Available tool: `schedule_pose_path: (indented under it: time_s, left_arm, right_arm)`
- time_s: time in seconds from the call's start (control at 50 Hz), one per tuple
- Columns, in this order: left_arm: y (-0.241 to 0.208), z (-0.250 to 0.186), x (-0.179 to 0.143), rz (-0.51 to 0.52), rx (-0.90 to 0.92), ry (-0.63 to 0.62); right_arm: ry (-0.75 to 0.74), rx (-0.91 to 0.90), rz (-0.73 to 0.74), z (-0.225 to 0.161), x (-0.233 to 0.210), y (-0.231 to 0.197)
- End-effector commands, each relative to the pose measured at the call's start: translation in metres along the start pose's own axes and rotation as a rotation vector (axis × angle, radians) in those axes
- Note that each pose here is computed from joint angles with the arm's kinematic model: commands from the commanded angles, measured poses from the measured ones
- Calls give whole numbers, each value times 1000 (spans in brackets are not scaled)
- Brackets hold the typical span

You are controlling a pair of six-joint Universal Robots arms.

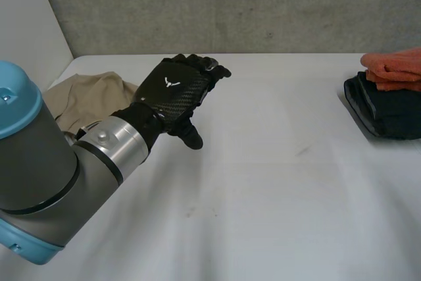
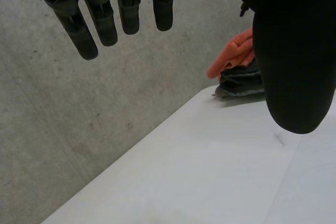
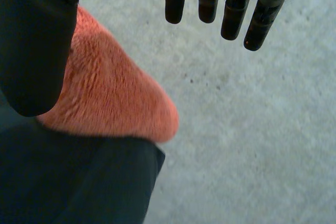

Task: Fold the laundry.

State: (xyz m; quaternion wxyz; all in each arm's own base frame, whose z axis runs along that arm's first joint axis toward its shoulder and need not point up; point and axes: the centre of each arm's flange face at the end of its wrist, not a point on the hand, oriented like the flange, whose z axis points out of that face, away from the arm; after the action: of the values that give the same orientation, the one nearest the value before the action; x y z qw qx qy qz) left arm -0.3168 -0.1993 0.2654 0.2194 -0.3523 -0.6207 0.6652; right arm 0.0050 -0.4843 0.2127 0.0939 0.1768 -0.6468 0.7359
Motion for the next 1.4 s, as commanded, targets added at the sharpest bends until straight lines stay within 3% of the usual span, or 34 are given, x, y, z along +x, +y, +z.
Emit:
schedule_pose_path:
  time_s: [0.02, 0.06, 0.14, 0.22, 0.28, 0.36, 0.38, 0.44, 0.54, 0.68, 0.78, 0.92, 1.08, 1.16, 1.4]
  left_arm:
    - [-4, -1, 0, 3, 11, -1]
    - [-5, -2, -1, 4, 16, -2]
    - [-11, -3, -2, 8, 33, -8]
    - [-20, -4, -4, 12, 57, -16]
    - [-27, -6, -8, -3, 80, -28]
    - [-37, -5, -18, -31, 114, -59]
    - [-39, -5, -22, -36, 122, -75]
    - [-45, -5, -46, -53, 156, -173]
    - [-52, -5, -93, -42, 214, -361]
    - [-40, -8, -155, -3, 205, -532]
    - [11, -2, -213, 8, 74, -634]
    - [94, 0, -262, 95, -143, -580]
    - [164, 8, -275, 194, -296, -505]
    - [185, 10, -271, 194, -338, -476]
    - [186, 26, -240, 204, -331, -399]
  right_arm:
    - [32, -155, -48, -25, 26, 7]
    - [60, -189, -72, -30, 36, 8]
    - [275, -274, -167, -42, 87, -4]
    - [465, -256, -239, -47, 117, -38]
    - [519, -204, -254, -46, 124, -54]
    - [488, 0, -252, -35, 93, -105]
    - [459, 108, -226, -35, 73, -134]
    - [391, 246, -164, -42, 41, -168]
    - [106, 465, -42, -73, -46, -212]
    - [-322, 497, 80, -133, -189, -210]
    - [-496, 399, 128, -174, -244, -188]
    - [-599, 209, 110, -201, -277, -138]
    - [-552, 104, 34, -203, -281, -106]
    - [-545, 90, 26, -205, -280, -102]
    - [-552, 61, 27, -206, -283, -93]
